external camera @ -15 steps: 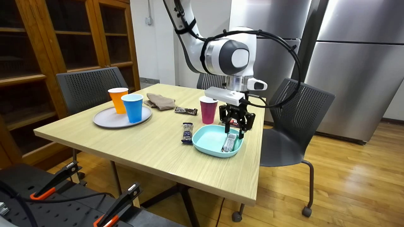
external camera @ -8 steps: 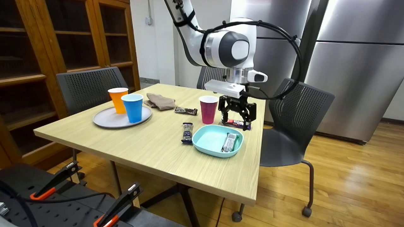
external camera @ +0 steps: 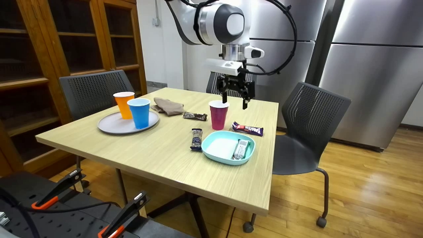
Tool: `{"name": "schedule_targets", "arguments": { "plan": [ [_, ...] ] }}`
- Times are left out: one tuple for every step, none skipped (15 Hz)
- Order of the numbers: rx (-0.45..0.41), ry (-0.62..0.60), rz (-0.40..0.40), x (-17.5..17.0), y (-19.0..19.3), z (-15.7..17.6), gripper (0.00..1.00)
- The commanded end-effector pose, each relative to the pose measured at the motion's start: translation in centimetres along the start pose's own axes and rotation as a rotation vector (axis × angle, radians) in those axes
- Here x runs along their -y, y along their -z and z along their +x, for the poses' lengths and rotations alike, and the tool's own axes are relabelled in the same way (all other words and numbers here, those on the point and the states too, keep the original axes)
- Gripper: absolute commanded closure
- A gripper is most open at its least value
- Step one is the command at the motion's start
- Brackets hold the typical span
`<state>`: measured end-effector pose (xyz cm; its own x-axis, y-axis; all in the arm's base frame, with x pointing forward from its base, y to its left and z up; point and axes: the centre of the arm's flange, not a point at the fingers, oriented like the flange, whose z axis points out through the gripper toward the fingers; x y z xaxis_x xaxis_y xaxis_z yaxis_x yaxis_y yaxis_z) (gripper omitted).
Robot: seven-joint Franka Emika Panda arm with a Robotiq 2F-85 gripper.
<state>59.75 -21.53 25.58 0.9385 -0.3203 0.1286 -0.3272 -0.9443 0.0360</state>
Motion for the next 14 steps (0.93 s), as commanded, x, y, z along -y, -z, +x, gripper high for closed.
{"name": "schedule_targets", "arguments": {
  "plan": [
    [0.001, 0.002, 0.0, 0.12, -0.04, -0.01, 0.0],
    [0.004, 0.0, -0.001, 0.01, -0.3, -0.08, 0.0],
    [0.01, -0.005, -0.003, -0.38, -0.69, -0.17, 0.0],
    [0.013, -0.009, -0.005, -0.62, -0.9, -0.23, 0.0],
    [0.014, -0.009, -0.005, -0.64, -0.96, -0.25, 0.0],
    [0.014, -0.009, -0.005, -0.66, -0.99, -0.26, 0.0],
    [0.014, -0.009, -0.005, -0.64, -0.98, -0.25, 0.0],
    [0.014, -0.008, -0.005, -0.61, -0.99, -0.25, 0.0],
    [0.014, -0.009, -0.005, -0.63, -0.99, -0.25, 0.0],
    [0.014, -0.009, -0.005, -0.64, -0.99, -0.25, 0.0],
    [0.014, -0.009, -0.005, -0.62, -0.99, -0.25, 0.0],
    [0.014, -0.009, -0.005, -0.63, -0.99, -0.25, 0.0],
    [0.014, -0.009, -0.005, -0.63, -0.99, -0.25, 0.0],
    [0.014, -0.009, -0.005, -0.63, -0.99, -0.25, 0.0]
  ]
}}
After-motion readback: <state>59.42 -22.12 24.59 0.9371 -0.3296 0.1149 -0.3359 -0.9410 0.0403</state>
